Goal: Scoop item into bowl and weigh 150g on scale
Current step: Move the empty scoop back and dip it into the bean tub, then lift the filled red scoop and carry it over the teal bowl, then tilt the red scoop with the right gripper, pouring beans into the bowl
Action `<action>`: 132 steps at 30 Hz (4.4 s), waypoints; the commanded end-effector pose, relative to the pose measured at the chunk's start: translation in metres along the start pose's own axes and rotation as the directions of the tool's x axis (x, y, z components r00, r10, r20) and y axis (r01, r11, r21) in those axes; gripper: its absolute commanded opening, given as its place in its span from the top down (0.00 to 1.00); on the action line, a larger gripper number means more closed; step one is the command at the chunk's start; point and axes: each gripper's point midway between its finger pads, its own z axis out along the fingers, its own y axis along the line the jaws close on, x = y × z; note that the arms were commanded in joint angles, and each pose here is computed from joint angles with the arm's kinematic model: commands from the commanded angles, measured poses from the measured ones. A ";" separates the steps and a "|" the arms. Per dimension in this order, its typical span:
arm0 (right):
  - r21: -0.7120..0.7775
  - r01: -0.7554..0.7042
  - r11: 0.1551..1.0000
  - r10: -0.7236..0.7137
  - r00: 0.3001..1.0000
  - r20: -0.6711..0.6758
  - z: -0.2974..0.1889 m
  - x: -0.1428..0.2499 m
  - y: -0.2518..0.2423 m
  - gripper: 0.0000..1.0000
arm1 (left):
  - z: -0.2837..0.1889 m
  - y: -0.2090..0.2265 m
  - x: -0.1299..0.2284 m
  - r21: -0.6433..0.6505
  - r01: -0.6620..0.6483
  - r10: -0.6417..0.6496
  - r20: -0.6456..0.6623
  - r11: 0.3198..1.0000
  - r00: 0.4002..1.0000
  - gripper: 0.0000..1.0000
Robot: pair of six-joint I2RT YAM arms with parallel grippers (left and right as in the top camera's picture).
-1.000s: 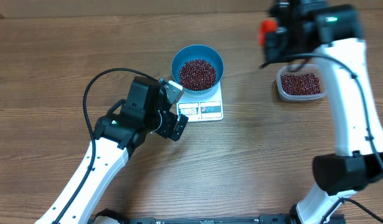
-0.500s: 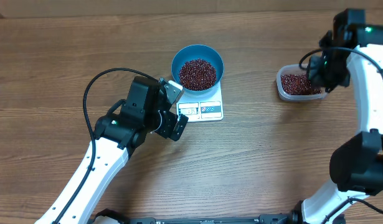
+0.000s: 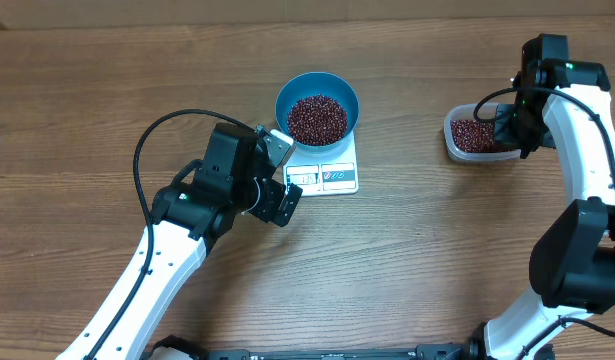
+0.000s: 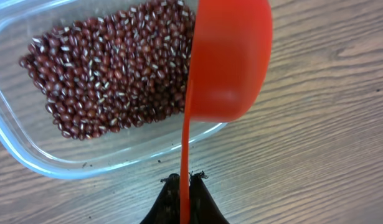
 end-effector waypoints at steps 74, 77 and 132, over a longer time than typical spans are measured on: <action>-0.964 0.055 0.259 0.022 0.998 0.063 -0.054 0.021 0.031 0.96 | 0.003 -0.001 0.002 -0.001 0.002 -0.002 -0.008 1.000 1.000 0.01; -0.975 0.095 0.199 0.039 0.994 0.105 -0.068 0.019 0.035 0.96 | 0.003 -0.001 0.002 -0.001 0.002 -0.002 -0.008 1.000 1.000 0.00; -0.574 0.438 0.691 -0.400 0.894 0.201 -0.099 0.023 0.287 0.96 | 0.003 -0.001 0.002 -0.001 0.002 -0.002 -0.008 1.000 1.000 0.00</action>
